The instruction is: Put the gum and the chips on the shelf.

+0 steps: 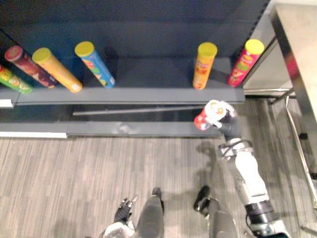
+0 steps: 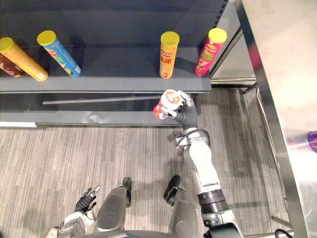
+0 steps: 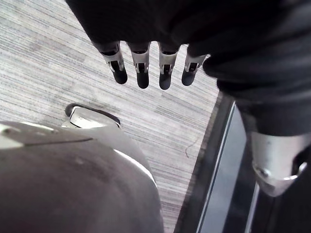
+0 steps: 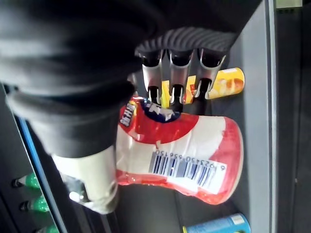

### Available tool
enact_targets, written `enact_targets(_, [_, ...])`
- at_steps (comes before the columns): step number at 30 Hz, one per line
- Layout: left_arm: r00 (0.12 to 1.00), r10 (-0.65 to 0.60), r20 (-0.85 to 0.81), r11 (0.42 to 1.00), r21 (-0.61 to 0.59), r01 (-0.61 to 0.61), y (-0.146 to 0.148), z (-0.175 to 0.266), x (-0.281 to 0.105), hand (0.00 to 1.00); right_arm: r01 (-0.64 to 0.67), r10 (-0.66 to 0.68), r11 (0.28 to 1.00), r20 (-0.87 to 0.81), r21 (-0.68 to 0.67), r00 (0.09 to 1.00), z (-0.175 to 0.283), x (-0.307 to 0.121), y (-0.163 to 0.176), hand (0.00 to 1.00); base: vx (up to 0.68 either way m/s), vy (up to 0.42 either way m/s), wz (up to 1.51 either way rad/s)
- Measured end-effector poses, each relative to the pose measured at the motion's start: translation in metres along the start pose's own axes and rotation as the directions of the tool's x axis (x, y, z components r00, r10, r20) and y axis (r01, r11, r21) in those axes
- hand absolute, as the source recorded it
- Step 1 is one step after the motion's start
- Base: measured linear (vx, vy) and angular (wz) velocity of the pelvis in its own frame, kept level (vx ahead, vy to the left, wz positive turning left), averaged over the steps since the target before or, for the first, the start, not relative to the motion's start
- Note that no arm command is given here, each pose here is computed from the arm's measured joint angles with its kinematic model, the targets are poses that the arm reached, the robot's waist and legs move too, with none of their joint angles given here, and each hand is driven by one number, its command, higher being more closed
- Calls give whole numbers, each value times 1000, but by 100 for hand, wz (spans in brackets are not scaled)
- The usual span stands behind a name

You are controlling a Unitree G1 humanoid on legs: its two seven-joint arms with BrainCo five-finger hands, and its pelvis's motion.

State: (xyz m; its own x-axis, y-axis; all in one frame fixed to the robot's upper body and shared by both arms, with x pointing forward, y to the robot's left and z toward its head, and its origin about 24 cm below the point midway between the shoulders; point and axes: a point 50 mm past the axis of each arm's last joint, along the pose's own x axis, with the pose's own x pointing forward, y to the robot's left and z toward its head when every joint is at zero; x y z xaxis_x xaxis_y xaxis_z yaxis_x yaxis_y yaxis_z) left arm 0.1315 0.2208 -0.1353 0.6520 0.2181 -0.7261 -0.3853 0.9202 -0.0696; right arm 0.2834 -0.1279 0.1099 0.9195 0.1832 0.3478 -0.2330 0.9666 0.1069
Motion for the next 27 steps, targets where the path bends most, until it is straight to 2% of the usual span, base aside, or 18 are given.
enact_targets(5, [1000,7,19,1000,20,-8,8,7,1,0,4,-3,999,-34,44,999,-9,-4,4,100,-7,-86,19])
enact_targets(10, [1000,16,15,999,29,-17,12,7,0,0,12,-10,999,-51,40,999,-13,-4,3,100,86,118,10])
enact_targets(13, [1000,24,-6,999,24,-24,14,0,-2,0,14,-12,1000,-83,28,996,-19,-4,0,100,251,355,-10])
enact_targets(21, [999,31,-9,987,158,-29,22,6,1,0,11,-4,998,-120,61,993,-27,-10,4,100,232,334,-27])
enact_targets(27, [998,49,-50,989,141,-42,24,-6,-3,0,33,-19,997,-193,70,981,-40,-19,5,100,99,293,-49])
